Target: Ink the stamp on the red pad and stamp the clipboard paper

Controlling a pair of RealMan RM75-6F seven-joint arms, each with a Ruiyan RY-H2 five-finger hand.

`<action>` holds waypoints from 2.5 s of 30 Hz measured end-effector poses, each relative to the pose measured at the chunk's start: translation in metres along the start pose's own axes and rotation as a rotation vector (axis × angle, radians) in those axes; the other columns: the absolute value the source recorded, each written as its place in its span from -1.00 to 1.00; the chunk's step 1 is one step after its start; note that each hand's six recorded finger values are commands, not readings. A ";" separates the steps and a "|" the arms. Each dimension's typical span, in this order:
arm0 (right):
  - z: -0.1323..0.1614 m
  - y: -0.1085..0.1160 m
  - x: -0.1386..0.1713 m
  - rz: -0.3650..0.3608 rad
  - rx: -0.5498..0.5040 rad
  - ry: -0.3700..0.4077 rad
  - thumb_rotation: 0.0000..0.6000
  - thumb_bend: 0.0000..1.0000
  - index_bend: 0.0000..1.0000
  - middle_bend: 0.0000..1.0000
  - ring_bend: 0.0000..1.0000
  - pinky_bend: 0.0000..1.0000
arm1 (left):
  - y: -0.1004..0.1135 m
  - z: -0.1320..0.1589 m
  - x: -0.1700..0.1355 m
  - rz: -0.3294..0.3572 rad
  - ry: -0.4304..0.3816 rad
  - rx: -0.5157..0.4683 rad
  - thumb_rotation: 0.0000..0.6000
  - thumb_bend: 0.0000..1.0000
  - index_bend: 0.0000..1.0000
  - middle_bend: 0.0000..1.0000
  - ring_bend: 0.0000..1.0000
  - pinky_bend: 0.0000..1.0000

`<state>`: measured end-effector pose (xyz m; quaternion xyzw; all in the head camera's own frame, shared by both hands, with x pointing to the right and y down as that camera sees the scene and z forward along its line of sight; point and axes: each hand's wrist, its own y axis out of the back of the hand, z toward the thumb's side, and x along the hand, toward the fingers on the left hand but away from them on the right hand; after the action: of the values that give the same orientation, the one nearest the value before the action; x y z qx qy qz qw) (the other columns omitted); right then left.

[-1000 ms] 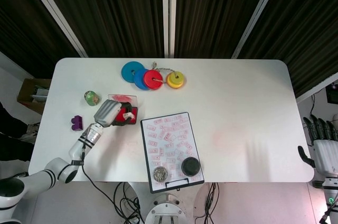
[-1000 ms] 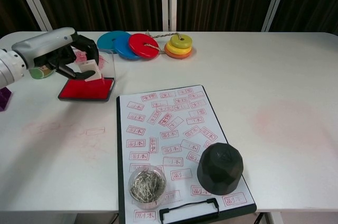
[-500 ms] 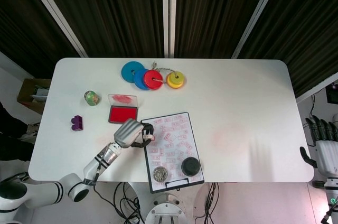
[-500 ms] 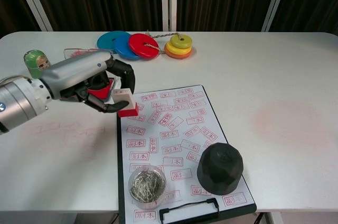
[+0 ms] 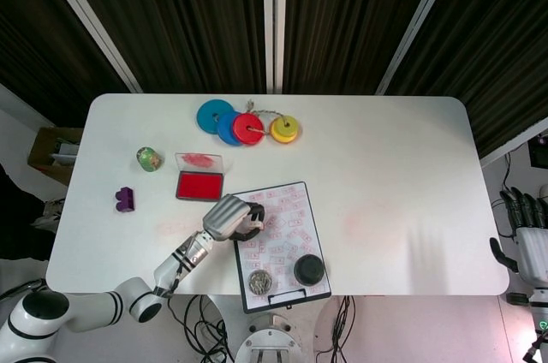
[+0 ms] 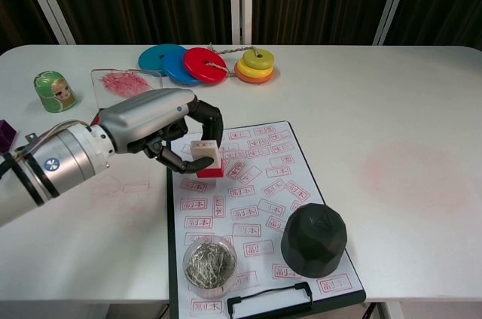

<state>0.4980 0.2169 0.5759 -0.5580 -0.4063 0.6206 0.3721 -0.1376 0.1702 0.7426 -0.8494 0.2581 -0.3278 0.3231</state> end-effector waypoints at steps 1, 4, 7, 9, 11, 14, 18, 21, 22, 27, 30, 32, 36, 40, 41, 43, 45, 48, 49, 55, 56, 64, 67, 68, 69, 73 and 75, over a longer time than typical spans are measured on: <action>-0.001 0.000 0.000 -0.001 0.000 -0.002 1.00 -0.44 -1.00 -1.00 -1.00 -1.00 | -0.003 0.000 0.001 -0.003 0.000 0.002 1.00 -0.13 0.46 0.46 1.00 1.00; -0.002 0.001 0.000 -0.004 -0.002 -0.004 1.00 -0.44 -1.00 -1.00 -1.00 -1.00 | -0.007 0.001 0.003 -0.006 -0.006 0.010 1.00 -0.13 0.46 0.46 1.00 1.00; -0.003 0.002 0.000 -0.005 -0.003 -0.005 1.00 -0.44 -1.00 -1.00 -1.00 -1.00 | -0.008 0.004 0.004 -0.002 -0.015 0.004 1.00 -0.13 0.46 0.46 1.00 1.00; -0.003 0.001 0.000 -0.004 -0.004 -0.005 1.00 -0.44 -1.00 -1.00 -1.00 -1.00 | -0.008 0.006 0.005 -0.001 -0.021 0.004 1.00 -0.13 0.46 0.46 1.00 1.00; -0.003 0.001 0.000 -0.001 -0.005 -0.005 1.00 -0.44 -1.00 -1.00 -1.00 -1.00 | -0.009 0.007 0.006 -0.002 -0.025 0.005 1.00 -0.13 0.46 0.46 1.00 1.00; -0.003 0.000 0.000 0.000 -0.006 -0.005 1.00 -0.44 -1.00 -1.00 -1.00 -1.00 | -0.010 0.008 0.007 -0.005 -0.025 0.004 1.00 -0.12 0.46 0.46 1.00 1.00; -0.005 0.001 0.001 -0.003 -0.007 -0.007 1.00 -0.44 -1.00 -1.00 -1.00 -1.00 | -0.013 0.008 0.008 -0.013 -0.024 0.013 1.00 -0.12 0.46 0.47 1.00 1.00; -0.006 0.002 0.001 -0.004 -0.006 -0.010 1.00 -0.44 -1.00 -1.00 -1.00 -1.00 | -0.015 0.007 0.008 -0.017 -0.024 0.020 1.00 -0.13 0.46 0.47 1.00 1.00; -0.007 0.002 0.001 -0.005 -0.006 -0.011 1.00 -0.44 -1.00 -1.00 -1.00 -1.00 | -0.015 0.007 0.008 -0.018 -0.024 0.020 1.00 -0.13 0.46 0.47 1.00 1.00; -0.006 0.001 0.000 0.000 -0.007 -0.009 1.00 -0.44 -1.00 -1.00 -1.00 -1.00 | -0.019 0.006 0.008 -0.030 -0.023 0.016 1.00 -0.13 0.46 0.47 1.00 1.00; -0.006 0.001 0.000 0.000 -0.007 -0.008 1.00 -0.44 -1.00 -1.00 -1.00 -1.00 | -0.021 0.006 0.008 -0.031 -0.020 0.010 1.00 -0.13 0.46 0.47 1.00 1.00; -0.006 0.002 0.000 -0.002 -0.006 -0.009 1.00 -0.44 -1.00 -1.00 -1.00 -1.00 | -0.022 0.005 0.009 -0.033 -0.019 0.009 1.00 -0.13 0.46 0.47 1.00 1.00; -0.007 0.003 0.000 -0.004 -0.003 -0.013 1.00 -0.44 -1.00 -1.00 -1.00 -1.00 | -0.023 0.002 0.009 -0.032 -0.015 0.001 1.00 -0.13 0.46 0.47 1.00 1.00; -0.006 0.002 0.000 0.001 -0.002 -0.010 1.00 -0.44 -1.00 -1.00 -1.00 -1.00 | -0.024 0.001 0.008 -0.033 -0.014 -0.006 1.00 -0.13 0.46 0.47 1.00 1.00; -0.006 0.001 0.000 0.002 -0.002 -0.009 1.00 -0.44 -1.00 -1.00 -1.00 -1.00 | -0.025 0.001 0.008 -0.034 -0.015 -0.008 1.00 -0.13 0.47 0.47 1.00 1.00; -0.005 0.001 0.000 0.003 -0.001 -0.007 1.00 -0.44 -1.00 -1.00 -1.00 -1.00 | -0.026 0.000 0.007 -0.037 -0.015 -0.011 1.00 -0.12 0.47 0.47 1.00 1.00; -0.005 0.001 0.000 0.003 0.000 -0.008 1.00 -0.44 -1.00 -1.00 -1.00 -1.00 | -0.027 0.000 0.006 -0.040 -0.014 -0.013 1.00 -0.12 0.47 0.48 1.00 1.00; -0.005 0.001 0.000 0.003 0.001 -0.009 1.00 -0.44 -1.00 -1.00 -1.00 -1.00 | -0.029 -0.001 0.006 -0.041 -0.014 -0.014 1.00 -0.13 0.47 0.48 1.00 1.00; -0.005 0.001 0.001 0.003 0.002 -0.010 1.00 -0.44 -1.00 -1.00 -1.00 -1.00 | -0.029 -0.001 0.006 -0.042 -0.015 -0.014 1.00 -0.13 0.47 0.48 1.00 1.00; -0.006 -0.001 0.001 0.006 0.001 -0.013 1.00 -0.44 -1.00 -1.00 -1.00 -1.00 | -0.032 -0.001 0.006 -0.046 -0.016 -0.012 1.00 -0.13 0.48 0.48 1.00 1.00; -0.006 -0.001 0.001 0.006 0.001 -0.014 1.00 -0.44 -1.00 -1.00 -1.00 -1.00 | -0.033 -0.001 0.005 -0.048 -0.016 -0.012 1.00 -0.12 0.48 0.48 1.00 1.00; -0.007 0.000 0.001 0.004 -0.002 -0.015 1.00 -0.44 -1.00 -1.00 -1.00 -1.00 | -0.032 -0.001 0.007 -0.042 -0.016 -0.012 1.00 -0.13 0.48 0.48 1.00 1.00; -0.007 0.000 0.001 0.002 -0.004 -0.013 1.00 -0.44 -1.00 -1.00 -1.00 -1.00 | -0.027 0.000 0.008 -0.031 -0.020 -0.013 1.00 -0.12 0.48 0.48 1.00 1.00; -0.007 0.000 0.001 0.002 -0.004 -0.013 1.00 -0.44 -1.00 -1.00 -1.00 -1.00 | -0.024 0.000 0.008 -0.026 -0.022 -0.013 1.00 -0.12 0.48 0.48 1.00 1.00; -0.006 0.000 0.001 0.001 -0.004 -0.012 1.00 -0.44 -1.00 -1.00 -1.00 -1.00 | -0.022 0.001 0.009 -0.019 -0.025 -0.012 1.00 -0.12 0.48 0.48 1.00 1.00; -0.004 0.000 0.002 -0.002 -0.006 -0.007 1.00 -0.44 -1.00 -1.00 -1.00 -1.00 | -0.005 0.005 0.010 0.018 -0.035 -0.035 1.00 -0.13 0.48 0.48 1.00 1.00; -0.003 0.000 0.001 -0.002 -0.006 -0.004 1.00 -0.44 -1.00 -1.00 -1.00 -1.00 | 0.003 0.007 0.009 0.036 -0.039 -0.053 1.00 -0.13 0.48 0.48 1.00 1.00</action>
<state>0.5012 0.2184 0.5749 -0.5573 -0.4095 0.6201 0.3704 -0.1273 0.1648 0.7396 -0.8591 0.2756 -0.2985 0.3113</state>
